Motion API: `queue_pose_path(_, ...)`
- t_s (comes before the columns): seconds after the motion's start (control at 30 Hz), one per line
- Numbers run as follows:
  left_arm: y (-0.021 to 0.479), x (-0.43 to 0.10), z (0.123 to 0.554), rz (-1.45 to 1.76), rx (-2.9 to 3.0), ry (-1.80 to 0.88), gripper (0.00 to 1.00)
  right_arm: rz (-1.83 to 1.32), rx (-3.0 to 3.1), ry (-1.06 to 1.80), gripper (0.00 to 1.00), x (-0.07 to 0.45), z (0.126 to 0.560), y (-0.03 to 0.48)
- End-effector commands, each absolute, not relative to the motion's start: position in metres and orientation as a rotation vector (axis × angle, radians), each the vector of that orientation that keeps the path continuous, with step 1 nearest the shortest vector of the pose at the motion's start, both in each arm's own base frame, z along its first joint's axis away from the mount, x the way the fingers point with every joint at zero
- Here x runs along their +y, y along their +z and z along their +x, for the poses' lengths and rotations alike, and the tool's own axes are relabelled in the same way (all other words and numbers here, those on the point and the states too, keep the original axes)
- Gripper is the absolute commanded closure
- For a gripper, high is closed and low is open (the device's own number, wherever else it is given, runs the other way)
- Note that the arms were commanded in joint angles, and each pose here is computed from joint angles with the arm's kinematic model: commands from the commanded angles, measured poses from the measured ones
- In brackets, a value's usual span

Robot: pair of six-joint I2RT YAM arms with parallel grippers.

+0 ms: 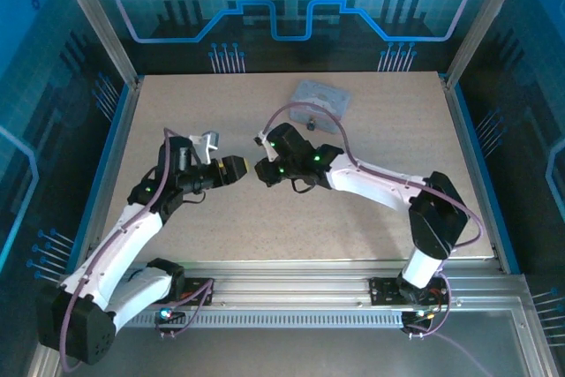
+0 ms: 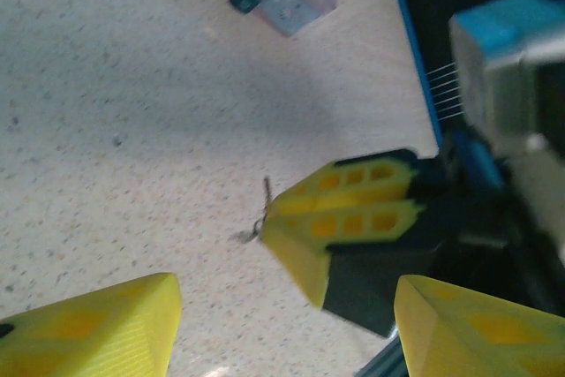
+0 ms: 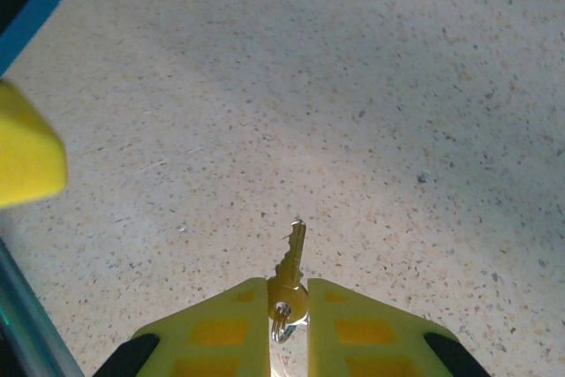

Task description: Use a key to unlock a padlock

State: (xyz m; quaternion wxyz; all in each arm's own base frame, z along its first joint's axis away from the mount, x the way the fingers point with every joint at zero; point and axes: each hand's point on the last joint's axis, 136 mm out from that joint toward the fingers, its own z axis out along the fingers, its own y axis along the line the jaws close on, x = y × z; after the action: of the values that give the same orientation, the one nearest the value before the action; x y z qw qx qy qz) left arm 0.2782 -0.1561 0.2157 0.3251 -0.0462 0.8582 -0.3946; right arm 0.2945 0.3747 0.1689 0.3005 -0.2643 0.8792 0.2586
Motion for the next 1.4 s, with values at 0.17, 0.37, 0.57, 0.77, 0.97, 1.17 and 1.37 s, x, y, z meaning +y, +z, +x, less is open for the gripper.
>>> queue_pose_path(0.17,0.23,-0.165,0.28,-0.159,2.269,-1.156,0.43,-0.874,2.012,0.844,0.85,0.384,0.274,0.223)
queue_pose_path(0.37,0.228,-0.173,0.278,-0.178,2.243,-1.264,0.52,-0.967,1.907,0.876,0.85,0.382,0.259,0.234)
queue_pose_path(0.57,0.231,-0.172,0.278,-0.232,2.196,-1.302,0.54,-0.989,1.875,0.885,0.85,0.381,0.255,0.237)
queue_pose_path(0.77,0.243,-0.174,0.279,-0.21,2.177,-1.315,0.54,-1.007,1.904,0.861,0.86,0.377,0.253,0.231)
queue_pose_path(0.97,0.24,-0.176,0.282,-0.205,2.175,-1.328,0.54,-1.004,1.912,0.835,0.86,0.375,0.255,0.233)
queue_pose_path(1.17,0.213,-0.162,0.274,-0.236,2.261,-1.179,0.52,-0.951,2.035,0.738,0.87,0.37,0.27,0.205)
queue_pose_path(1.37,0.169,-0.138,0.259,-0.298,2.377,-0.974,0.52,-0.898,2.259,0.608,0.83,0.355,0.277,0.159)
